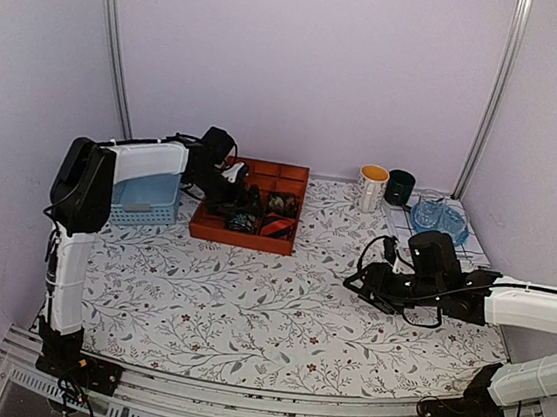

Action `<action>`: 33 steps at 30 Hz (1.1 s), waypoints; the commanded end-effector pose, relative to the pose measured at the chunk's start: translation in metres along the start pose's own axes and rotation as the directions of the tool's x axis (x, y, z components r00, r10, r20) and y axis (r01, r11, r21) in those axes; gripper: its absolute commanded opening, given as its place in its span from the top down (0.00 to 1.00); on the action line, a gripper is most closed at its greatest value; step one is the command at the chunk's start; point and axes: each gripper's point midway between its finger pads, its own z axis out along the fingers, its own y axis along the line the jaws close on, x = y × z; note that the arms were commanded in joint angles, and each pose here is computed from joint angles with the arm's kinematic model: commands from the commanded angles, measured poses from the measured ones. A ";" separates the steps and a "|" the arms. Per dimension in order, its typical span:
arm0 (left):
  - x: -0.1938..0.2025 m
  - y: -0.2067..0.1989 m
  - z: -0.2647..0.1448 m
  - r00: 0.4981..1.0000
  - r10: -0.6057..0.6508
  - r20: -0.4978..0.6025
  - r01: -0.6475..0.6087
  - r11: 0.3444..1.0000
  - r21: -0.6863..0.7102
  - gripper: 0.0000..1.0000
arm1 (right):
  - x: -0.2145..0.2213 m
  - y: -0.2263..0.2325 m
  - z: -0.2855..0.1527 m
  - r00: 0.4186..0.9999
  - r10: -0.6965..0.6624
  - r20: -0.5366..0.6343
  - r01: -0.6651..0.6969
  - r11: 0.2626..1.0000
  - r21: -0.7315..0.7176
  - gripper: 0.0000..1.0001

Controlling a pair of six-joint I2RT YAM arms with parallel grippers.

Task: Roll the ties
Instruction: Place the tie in the storage box, then reset both arms

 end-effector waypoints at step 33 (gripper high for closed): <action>0.124 0.134 -0.282 0.451 0.356 0.818 0.335 0.783 -0.525 0.00 | -0.171 -0.085 -0.159 0.460 -0.612 0.643 -0.035 0.711 0.702 0.00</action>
